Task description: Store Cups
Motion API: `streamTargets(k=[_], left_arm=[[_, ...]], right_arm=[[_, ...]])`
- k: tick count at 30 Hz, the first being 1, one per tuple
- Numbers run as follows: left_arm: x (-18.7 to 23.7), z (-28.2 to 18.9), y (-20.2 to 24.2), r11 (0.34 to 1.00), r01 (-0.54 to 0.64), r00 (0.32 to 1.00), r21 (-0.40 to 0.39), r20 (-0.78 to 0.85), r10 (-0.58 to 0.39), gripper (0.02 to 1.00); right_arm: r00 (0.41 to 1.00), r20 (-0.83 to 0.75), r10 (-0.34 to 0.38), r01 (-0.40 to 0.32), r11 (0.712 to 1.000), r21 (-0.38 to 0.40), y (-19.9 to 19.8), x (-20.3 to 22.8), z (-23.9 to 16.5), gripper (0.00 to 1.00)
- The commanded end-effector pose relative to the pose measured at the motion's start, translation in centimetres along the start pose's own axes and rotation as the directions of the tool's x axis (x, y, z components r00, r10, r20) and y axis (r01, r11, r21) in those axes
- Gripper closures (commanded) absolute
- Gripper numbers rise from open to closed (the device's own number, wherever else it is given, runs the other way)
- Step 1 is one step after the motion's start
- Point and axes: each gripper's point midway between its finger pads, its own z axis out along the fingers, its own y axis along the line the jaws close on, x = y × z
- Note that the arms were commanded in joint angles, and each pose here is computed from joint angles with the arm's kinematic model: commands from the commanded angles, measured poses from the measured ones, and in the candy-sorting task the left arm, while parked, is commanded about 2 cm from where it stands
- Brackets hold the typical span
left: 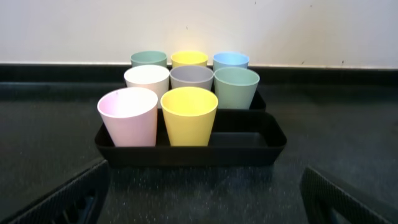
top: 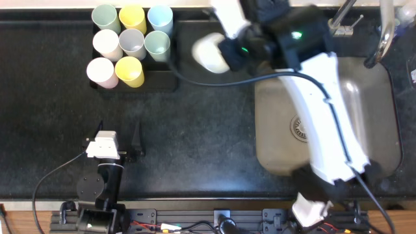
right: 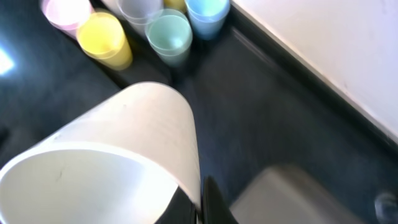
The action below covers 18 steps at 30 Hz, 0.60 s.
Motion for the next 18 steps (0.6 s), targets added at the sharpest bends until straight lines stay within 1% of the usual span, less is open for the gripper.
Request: streamTargets(k=[1,3,5,9,16,18], left_arm=[[0.0,0.0,-0.2,1.0,-0.021,1.0,0.011,0.004,0.021,0.02],[0.0,0.0,-0.2,1.0,-0.022,1.0,0.011,0.004,0.022,0.02],[0.0,0.0,-0.2,1.0,-0.021,1.0,0.011,0.004,0.021,0.02],[0.0,0.0,-0.2,1.0,-0.021,1.0,0.01,0.004,0.021,0.02],[0.0,0.0,-0.2,1.0,-0.021,1.0,0.01,0.004,0.021,0.02],[0.0,0.0,-0.2,1.0,-0.022,1.0,0.011,0.004,0.022,0.02]], right_arm=[[0.999,-0.003,-0.042,0.041,0.998,-0.05,2.9,-3.3,6.5,0.958],[0.998,-0.012,-0.059,0.058,0.996,-0.064,3.8,-3.6,8.3,0.958],[0.996,-0.05,-0.074,0.07,0.994,-0.082,4.8,-3.1,10.4,0.956],[0.989,-0.104,-0.103,0.092,0.99,-0.109,6.4,-2.2,13.4,0.958],[0.979,-0.157,-0.131,0.111,0.985,-0.129,7.4,-1.0,16.7,0.958],[0.977,-0.165,-0.134,0.115,0.986,-0.119,7.2,-0.9,17.6,0.958]])
